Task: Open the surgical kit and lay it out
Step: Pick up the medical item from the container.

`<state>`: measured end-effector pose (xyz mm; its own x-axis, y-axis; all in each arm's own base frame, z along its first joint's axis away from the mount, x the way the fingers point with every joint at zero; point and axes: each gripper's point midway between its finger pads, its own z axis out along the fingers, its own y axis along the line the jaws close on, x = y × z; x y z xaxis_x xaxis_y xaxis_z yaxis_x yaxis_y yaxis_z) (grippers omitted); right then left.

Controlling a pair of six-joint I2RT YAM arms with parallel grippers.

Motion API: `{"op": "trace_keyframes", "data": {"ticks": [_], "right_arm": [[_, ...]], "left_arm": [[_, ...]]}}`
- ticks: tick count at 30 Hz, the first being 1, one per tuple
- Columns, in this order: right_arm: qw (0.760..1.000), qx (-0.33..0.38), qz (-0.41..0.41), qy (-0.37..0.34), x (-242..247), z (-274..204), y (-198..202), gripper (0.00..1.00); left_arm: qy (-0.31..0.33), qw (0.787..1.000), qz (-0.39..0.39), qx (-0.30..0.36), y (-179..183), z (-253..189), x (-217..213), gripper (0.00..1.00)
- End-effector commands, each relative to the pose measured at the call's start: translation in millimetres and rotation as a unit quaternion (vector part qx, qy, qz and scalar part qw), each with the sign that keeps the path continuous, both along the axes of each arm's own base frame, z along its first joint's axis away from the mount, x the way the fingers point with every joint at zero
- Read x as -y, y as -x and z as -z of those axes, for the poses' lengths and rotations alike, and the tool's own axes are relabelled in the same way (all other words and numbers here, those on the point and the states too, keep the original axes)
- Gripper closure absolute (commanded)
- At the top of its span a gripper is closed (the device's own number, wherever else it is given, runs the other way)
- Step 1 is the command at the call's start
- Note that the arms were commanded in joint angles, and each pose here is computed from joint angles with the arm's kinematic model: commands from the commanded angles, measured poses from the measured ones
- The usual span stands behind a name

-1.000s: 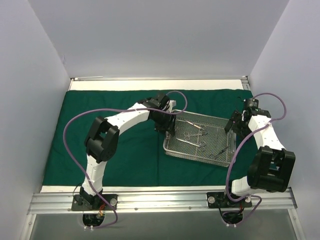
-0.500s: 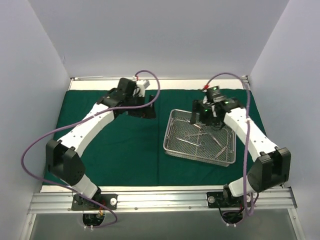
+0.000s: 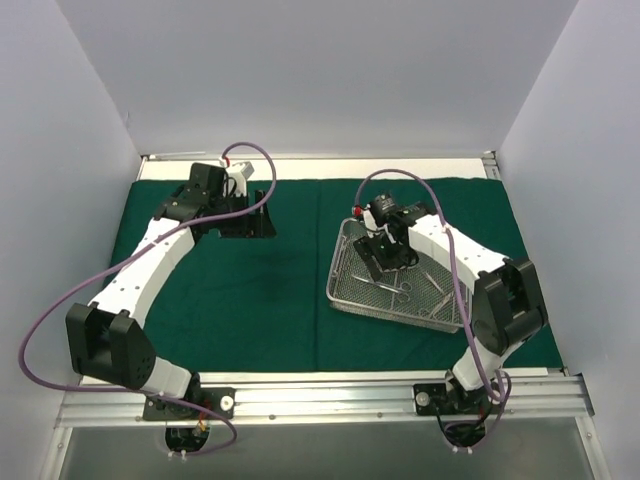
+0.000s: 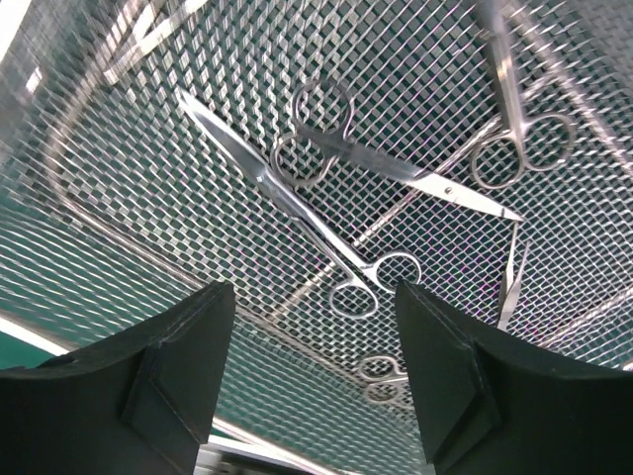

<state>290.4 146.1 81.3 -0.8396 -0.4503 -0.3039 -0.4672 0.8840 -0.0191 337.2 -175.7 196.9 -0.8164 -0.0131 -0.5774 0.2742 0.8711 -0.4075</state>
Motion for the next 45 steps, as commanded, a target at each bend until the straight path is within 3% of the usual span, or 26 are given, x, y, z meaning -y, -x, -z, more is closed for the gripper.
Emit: {"op": "trace_keyframes", "data": {"ticks": [1,13,20,27,35,37,45], "right_arm": [[0.997,-0.028,-0.065,0.043,14.3,15.0,16.8,0.36],[0.991,-0.041,-0.116,0.053,12.2,56.0,6.9,0.52],[0.990,-0.048,-0.118,0.053,11.4,79.3,6.3,0.52],[0.988,-0.076,-0.126,0.036,8.5,86.6,19.6,0.70],[0.984,-0.101,-0.144,-0.005,4.9,84.2,28.1,0.83],[0.984,-0.106,-0.146,-0.007,5.8,85.5,29.4,0.94],[0.988,-0.076,-0.133,0.012,14.0,55.4,24.2,1.00]], "left_arm": [[0.021,0.999,0.013,0.027,1.6,-16.5,3.0,0.15],[0.035,0.999,-0.007,0.010,6.2,-10.0,-11.1,0.14],[0.031,0.999,-0.017,0.007,8.4,-5.8,-18.9,0.14],[0.039,0.999,-0.024,0.003,8.8,-2.9,-23.2,0.14],[0.051,0.998,-0.023,0.002,4.8,-3.6,-22.5,0.14],[0.051,0.998,-0.023,0.001,4.8,-3.2,-22.2,0.14],[0.054,0.998,-0.023,-0.002,5.2,-2.0,-23.7,0.14]]}}
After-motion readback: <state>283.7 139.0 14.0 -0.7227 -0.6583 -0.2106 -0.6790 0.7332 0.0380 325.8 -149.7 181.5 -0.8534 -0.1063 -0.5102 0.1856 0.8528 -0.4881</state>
